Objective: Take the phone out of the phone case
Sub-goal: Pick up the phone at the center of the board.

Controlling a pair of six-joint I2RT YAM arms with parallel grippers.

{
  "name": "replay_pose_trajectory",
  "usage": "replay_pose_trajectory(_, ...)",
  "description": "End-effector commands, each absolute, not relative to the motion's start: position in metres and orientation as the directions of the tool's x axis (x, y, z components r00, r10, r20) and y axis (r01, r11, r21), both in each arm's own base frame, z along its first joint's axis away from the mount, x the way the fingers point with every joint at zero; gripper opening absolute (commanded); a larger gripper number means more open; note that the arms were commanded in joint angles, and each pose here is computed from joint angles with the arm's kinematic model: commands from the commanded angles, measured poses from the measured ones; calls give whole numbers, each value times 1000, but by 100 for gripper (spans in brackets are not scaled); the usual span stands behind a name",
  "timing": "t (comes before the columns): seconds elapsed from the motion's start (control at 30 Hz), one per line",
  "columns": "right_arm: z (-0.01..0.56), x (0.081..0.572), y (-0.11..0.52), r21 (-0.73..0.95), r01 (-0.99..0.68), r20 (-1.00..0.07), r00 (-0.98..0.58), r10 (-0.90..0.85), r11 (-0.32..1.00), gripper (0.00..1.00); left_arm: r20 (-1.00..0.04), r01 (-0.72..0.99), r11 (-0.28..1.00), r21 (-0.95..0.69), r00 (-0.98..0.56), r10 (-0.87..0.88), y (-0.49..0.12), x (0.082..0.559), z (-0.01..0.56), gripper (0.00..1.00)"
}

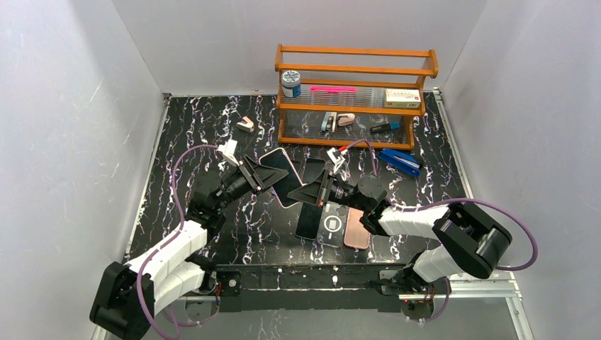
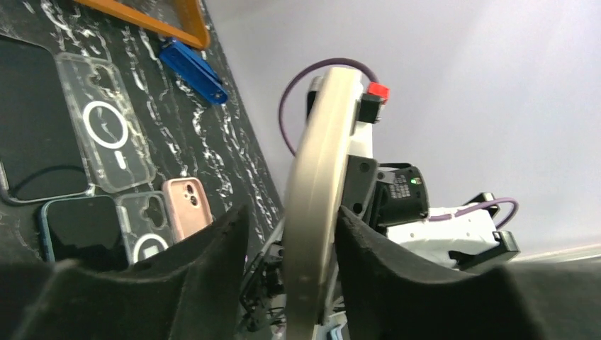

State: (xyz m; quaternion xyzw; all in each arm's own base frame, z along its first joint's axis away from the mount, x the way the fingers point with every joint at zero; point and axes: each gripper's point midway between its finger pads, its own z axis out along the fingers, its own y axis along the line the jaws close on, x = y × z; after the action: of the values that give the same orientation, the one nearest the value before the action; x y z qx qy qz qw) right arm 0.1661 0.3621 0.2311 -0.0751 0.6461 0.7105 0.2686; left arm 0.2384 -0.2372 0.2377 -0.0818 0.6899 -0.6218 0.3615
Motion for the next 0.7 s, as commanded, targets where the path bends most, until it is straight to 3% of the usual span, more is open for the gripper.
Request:
replay_pose_trajectory(0.0,290,158,363,782,-596,-524,-788,324,-184,1,-462,474,144,-869,-671,-580,-240,236,290,37)
replay_pose_trajectory(0.17,283,160,364,779,-608,-541,-776,323,-154,2,-449,476,140,-868,-636,-627,-233,238,298,0)
replay_pose_trajectory(0.37,279,160,361,756,-644,-572,-738,358,-121,41,-372,434,118,-893,-565,-737,-215,247,308,0)
replay_pose_trajectory(0.43,277,159,362,746,-657,-585,-724,364,-109,46,-339,413,106,-904,-546,-766,-210,251,310,0)
replay_pose_trajectory(0.67,279,150,366,715,-686,-605,-703,374,-135,50,-281,376,82,-923,-515,-810,-206,261,314,0)
